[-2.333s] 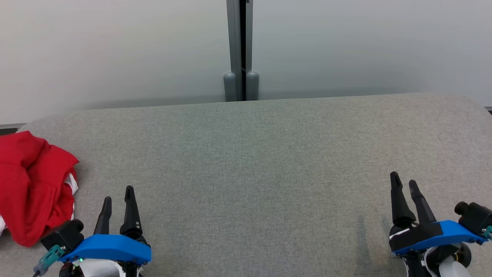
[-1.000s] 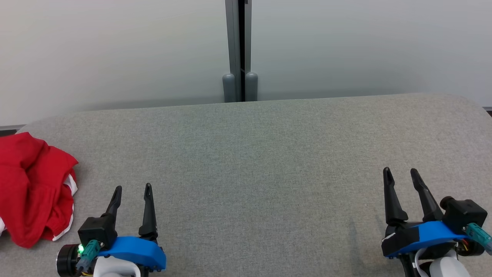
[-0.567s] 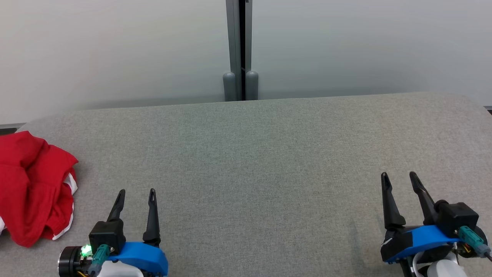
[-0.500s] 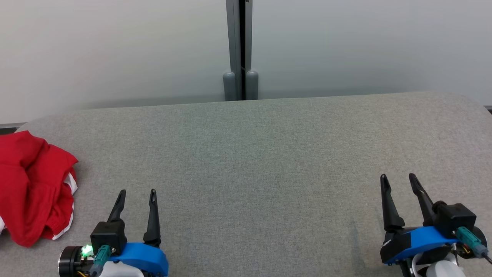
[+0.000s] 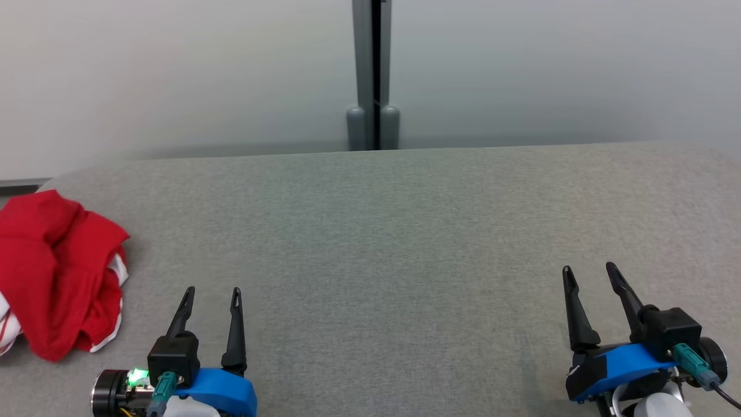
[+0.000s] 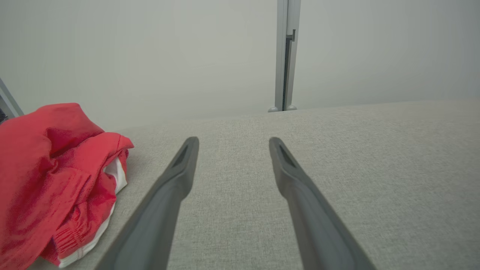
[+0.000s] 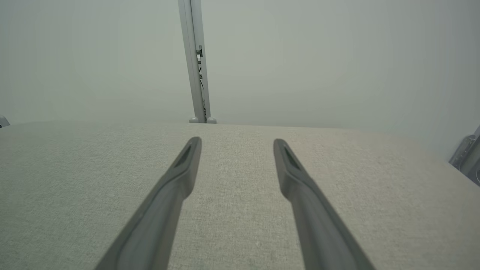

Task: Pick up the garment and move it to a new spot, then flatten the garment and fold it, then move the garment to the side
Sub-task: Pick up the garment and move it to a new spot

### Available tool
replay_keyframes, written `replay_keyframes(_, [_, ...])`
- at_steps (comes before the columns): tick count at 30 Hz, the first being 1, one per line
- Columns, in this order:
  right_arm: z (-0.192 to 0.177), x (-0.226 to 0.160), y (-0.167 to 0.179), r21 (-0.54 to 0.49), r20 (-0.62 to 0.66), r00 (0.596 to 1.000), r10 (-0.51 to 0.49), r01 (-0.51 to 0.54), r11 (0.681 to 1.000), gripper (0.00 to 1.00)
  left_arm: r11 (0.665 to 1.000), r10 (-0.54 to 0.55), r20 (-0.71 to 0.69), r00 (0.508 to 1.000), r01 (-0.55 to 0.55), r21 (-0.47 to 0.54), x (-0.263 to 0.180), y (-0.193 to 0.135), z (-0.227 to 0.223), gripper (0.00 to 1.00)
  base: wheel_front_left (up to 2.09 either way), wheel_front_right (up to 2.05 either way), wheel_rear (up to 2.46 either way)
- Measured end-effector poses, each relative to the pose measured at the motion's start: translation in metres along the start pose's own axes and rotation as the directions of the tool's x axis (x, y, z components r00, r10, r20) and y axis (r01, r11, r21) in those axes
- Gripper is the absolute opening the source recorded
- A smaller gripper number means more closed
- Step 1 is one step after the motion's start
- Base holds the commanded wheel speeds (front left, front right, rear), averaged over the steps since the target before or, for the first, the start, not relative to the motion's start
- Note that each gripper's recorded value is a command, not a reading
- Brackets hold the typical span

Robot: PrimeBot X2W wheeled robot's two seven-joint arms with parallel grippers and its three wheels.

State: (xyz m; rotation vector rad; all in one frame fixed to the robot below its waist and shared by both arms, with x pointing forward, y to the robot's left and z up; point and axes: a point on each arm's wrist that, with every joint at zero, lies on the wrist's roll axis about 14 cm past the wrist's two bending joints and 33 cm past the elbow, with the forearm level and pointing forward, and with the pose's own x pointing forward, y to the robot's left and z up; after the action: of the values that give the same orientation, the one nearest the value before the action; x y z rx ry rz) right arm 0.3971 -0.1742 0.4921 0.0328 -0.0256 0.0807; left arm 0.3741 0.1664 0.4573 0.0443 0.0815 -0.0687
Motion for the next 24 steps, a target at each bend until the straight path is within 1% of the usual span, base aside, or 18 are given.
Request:
replay_keyframes(7, [-0.001, 0.016, 0.036, 0.016, 0.003, 0.995, 0.103, -0.103, 0.995, 1.00, 0.996, 0.084, 0.000, 0.996, -0.084, -0.010, -0.017, 0.026, -0.001, 1.00, 0.00, 0.00, 0.00])
replay_keyframes(12, [-0.003, 0.027, 0.063, 0.033, -0.001, 0.984, 0.175, -0.175, 0.984, 1.00, 0.986, 0.163, -0.010, 0.987, -0.163, -0.022, -0.033, 0.050, -0.005, 1.00, 0.00, 0.00, 0.00])
replay_keyframes(19, [-0.005, 0.038, 0.095, 0.040, -0.001, 0.966, 0.258, -0.258, 0.965, 1.00, 0.955, 0.293, -0.024, 0.956, -0.294, -0.032, -0.060, 0.087, -0.010, 1.00, 0.00, 0.00, 0.00])
replay_keyframes(24, [-0.006, 0.044, 0.123, 0.045, -0.004, 0.945, 0.327, -0.327, 0.944, 1.00, 0.927, 0.373, -0.024, 0.928, -0.374, -0.038, -0.082, 0.109, -0.010, 1.00, 0.00, 0.00, 0.00])
